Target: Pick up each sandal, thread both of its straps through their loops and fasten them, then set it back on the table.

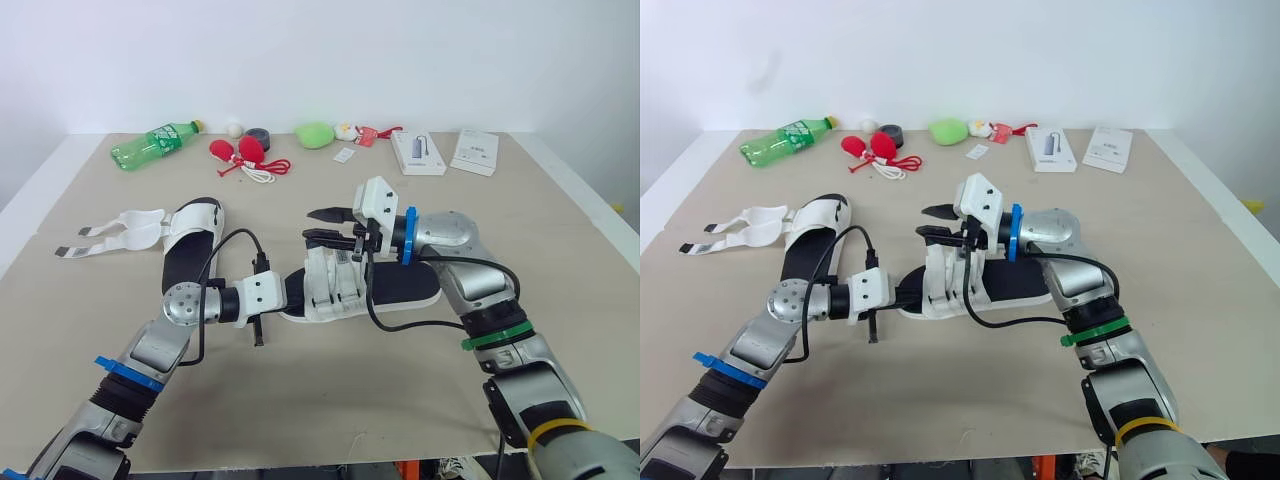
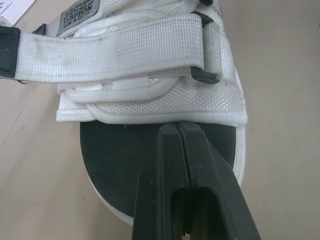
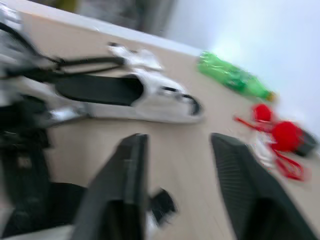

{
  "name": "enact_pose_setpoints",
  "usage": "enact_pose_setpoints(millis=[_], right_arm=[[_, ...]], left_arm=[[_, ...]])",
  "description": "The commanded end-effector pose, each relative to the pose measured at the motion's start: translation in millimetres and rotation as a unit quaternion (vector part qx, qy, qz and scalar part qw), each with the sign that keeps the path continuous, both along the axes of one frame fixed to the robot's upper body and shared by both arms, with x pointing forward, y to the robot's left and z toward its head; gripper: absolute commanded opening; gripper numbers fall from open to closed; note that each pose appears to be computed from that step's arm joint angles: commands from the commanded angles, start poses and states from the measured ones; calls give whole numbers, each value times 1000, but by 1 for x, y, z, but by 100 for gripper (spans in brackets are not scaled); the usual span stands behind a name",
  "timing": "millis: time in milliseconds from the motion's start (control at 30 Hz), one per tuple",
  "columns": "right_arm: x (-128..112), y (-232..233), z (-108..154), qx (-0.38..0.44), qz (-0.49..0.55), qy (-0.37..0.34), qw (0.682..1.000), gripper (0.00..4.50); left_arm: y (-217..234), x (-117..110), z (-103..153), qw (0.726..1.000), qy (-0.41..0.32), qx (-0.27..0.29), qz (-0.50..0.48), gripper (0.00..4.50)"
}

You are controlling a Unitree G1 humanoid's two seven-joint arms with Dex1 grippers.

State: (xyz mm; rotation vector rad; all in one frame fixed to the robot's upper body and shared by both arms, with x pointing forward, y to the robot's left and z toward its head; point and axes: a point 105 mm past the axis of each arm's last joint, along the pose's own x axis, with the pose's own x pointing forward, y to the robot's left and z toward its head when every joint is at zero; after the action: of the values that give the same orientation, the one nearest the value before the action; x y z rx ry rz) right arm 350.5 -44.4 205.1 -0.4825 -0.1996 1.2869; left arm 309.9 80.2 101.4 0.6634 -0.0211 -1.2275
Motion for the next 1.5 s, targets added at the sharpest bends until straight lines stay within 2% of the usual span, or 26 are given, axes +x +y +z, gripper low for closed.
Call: enact_pose_setpoints(millis=[33,67,267,433,700,933,1033,1100,1133,1200,1233,1267,1300,1333,1367,1400,1433,1500], right_arm=[[-6,8,-5,-35,40,51,997,37],[-4,7,-10,-52,42,62,996,7],[25,2,-28,-162,13,33,986,7],[36,-1,-36,-231,24,-15,973,7],[44,-1,-38,-266,33,-61,962,7],[69,-28,-7,-198,-56,-96,974,7],[71,-54,18,-89,-80,-46,992,7],[68,-72,25,-36,-79,-5,996,129],[64,-85,23,-29,-76,8,997,162],[54,-110,11,-41,-68,30,996,209],[50,-122,3,-53,-71,41,995,270],[48,-130,-4,-64,-74,48,994,278],[45,-138,-12,-75,-81,56,992,362],[44,-144,-19,-83,-88,57,991,370],[43,-149,-26,-96,-97,58,989,408],[43,-152,-32,-104,-105,55,987,436],[43,-153,-34,-108,-110,52,987,450],[46,-150,-37,-100,-115,45,987,450]], left_arm=[[3,-2,-19,999,28,28,5,0],[3,-3,-19,999,28,27,4,0],[1,-6,-20,999,23,28,1,0],[0,-7,-17,999,27,17,-1,0],[-1,-7,-17,999,27,21,-8,0],[1,-2,-11,1000,17,19,-15,0],[3,5,4,1000,10,-6,-13,0],[4,9,14,999,21,-30,-10,0],[6,12,23,998,29,-47,-9,39],[10,15,37,997,33,-66,-15,67],[12,15,42,997,32,-70,-21,128],[14,15,46,997,28,-72,-25,138],[15,15,50,996,29,-77,-29,219],[16,14,54,996,30,-81,-34,223],[17,11,57,995,31,-83,-39,263],[18,7,60,995,30,-83,-45,284],[19,5,62,995,30,-81,-49,335],[20,0,68,995,28,-84,-55,386]])
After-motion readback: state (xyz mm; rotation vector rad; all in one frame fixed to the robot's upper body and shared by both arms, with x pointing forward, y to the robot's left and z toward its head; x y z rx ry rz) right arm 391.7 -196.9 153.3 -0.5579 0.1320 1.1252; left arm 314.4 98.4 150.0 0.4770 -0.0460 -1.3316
